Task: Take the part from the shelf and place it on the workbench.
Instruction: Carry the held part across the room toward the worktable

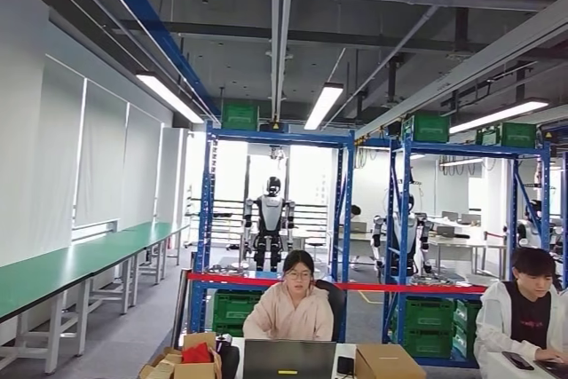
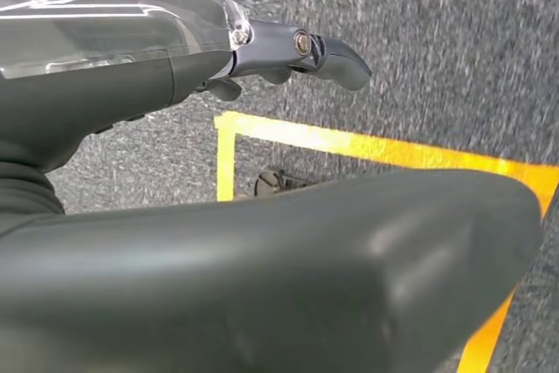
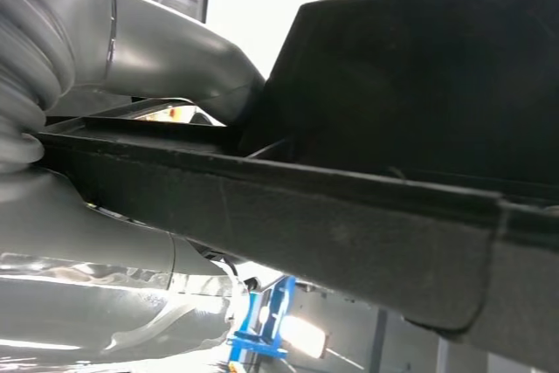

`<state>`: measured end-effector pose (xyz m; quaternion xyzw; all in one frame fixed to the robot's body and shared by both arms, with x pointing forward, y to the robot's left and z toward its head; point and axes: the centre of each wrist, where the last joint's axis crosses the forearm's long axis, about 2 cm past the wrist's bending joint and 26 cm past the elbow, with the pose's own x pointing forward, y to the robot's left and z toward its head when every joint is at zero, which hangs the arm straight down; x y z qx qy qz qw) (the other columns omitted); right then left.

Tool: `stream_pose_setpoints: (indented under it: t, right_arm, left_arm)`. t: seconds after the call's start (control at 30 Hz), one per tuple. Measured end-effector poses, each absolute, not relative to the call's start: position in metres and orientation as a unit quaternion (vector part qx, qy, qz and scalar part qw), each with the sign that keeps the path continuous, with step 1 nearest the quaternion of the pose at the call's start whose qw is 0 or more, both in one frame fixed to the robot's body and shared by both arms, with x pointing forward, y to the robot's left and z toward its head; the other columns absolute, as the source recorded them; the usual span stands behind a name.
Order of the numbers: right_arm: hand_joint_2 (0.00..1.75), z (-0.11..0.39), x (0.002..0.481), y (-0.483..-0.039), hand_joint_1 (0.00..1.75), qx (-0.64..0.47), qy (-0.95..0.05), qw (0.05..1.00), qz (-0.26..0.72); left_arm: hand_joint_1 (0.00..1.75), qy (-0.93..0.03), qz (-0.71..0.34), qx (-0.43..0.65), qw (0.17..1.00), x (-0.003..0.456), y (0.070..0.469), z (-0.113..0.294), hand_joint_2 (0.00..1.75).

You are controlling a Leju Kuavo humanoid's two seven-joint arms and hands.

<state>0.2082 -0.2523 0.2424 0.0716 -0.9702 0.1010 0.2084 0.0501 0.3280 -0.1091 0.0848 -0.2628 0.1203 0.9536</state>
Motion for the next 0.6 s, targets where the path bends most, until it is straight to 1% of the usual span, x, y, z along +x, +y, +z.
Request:
stream_pose_setpoints:
  t: [0.6]
  right_arm:
    - [1.75, 0.2387, 0.2070, -0.2541, 1.75, 0.065, -0.968, 0.219, 0.104]
  left_arm:
    - [0.00, -0.259, 0.120, 0.084, 0.955, 0.0469, 0.3265, -0.1096, 1.75]
